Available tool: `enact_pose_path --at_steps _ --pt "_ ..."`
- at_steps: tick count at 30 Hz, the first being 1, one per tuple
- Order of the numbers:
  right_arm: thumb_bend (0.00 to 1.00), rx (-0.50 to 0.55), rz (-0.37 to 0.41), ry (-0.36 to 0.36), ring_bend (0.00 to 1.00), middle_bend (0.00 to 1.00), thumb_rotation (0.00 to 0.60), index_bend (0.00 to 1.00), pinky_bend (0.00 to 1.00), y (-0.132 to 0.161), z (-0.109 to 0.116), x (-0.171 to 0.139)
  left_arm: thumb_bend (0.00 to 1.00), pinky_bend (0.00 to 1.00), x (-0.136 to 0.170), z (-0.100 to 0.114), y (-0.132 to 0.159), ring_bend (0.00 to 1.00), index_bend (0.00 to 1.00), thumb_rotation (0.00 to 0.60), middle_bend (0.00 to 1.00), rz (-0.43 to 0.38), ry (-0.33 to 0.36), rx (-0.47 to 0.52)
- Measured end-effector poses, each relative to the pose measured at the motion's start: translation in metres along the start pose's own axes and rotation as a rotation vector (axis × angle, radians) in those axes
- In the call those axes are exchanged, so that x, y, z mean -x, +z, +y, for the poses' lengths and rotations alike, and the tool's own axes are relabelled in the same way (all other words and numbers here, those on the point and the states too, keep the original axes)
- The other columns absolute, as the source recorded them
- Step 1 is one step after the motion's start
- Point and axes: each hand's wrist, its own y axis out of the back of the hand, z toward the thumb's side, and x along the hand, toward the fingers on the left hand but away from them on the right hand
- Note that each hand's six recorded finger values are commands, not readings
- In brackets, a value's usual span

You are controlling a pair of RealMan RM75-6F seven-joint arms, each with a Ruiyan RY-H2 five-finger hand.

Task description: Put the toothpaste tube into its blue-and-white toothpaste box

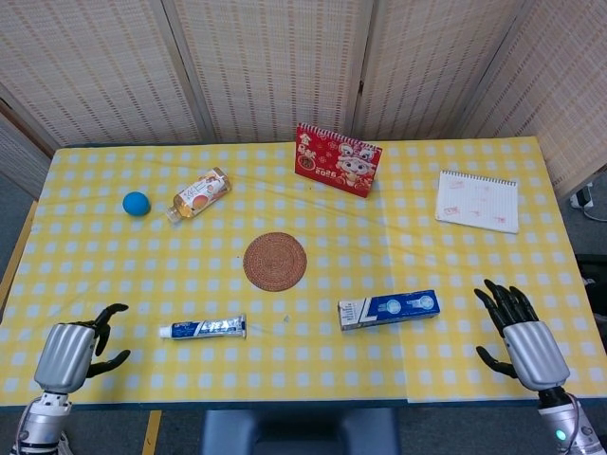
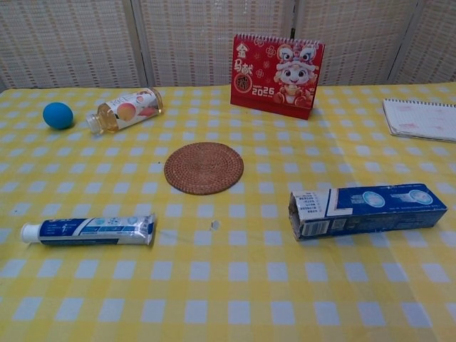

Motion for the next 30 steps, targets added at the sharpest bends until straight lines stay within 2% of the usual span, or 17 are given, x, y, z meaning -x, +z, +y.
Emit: enact_pose_path --at_steps 5,10,16,22,30 --pt "0.30 0.008 -0.007 0.012 0.00 0.00 0.600 0.00 0.00 -0.001 -0.002 0.003 0.17 1.00 -0.015 -0.031 0.017 1.00 0.48 0.600 1.00 0.000 -0.113 0.021" --pt "0.30 0.010 -0.012 0.013 0.00 0.00 0.600 0.00 0.00 -0.002 -0.002 0.005 0.17 1.00 -0.030 -0.050 0.040 1.00 0.49 0.600 1.00 -0.006 -0.162 0.070" --pt "0.30 0.013 -0.018 0.019 0.00 0.00 0.600 0.00 0.00 -0.003 -0.003 0.007 0.17 1.00 -0.043 -0.070 0.059 1.00 0.47 0.600 1.00 -0.031 -0.248 0.072" --pt "0.30 0.019 -0.024 0.013 0.00 0.00 0.600 0.00 0.00 -0.005 -0.001 0.007 0.17 1.00 -0.058 -0.081 0.078 1.00 0.44 0.600 1.00 -0.044 -0.279 0.102" --pt "0.30 0.024 -0.033 0.007 0.00 0.00 0.600 0.00 0.00 -0.008 0.002 0.007 0.21 1.00 -0.074 -0.095 0.086 1.00 0.42 0.600 1.00 -0.040 -0.324 0.106"
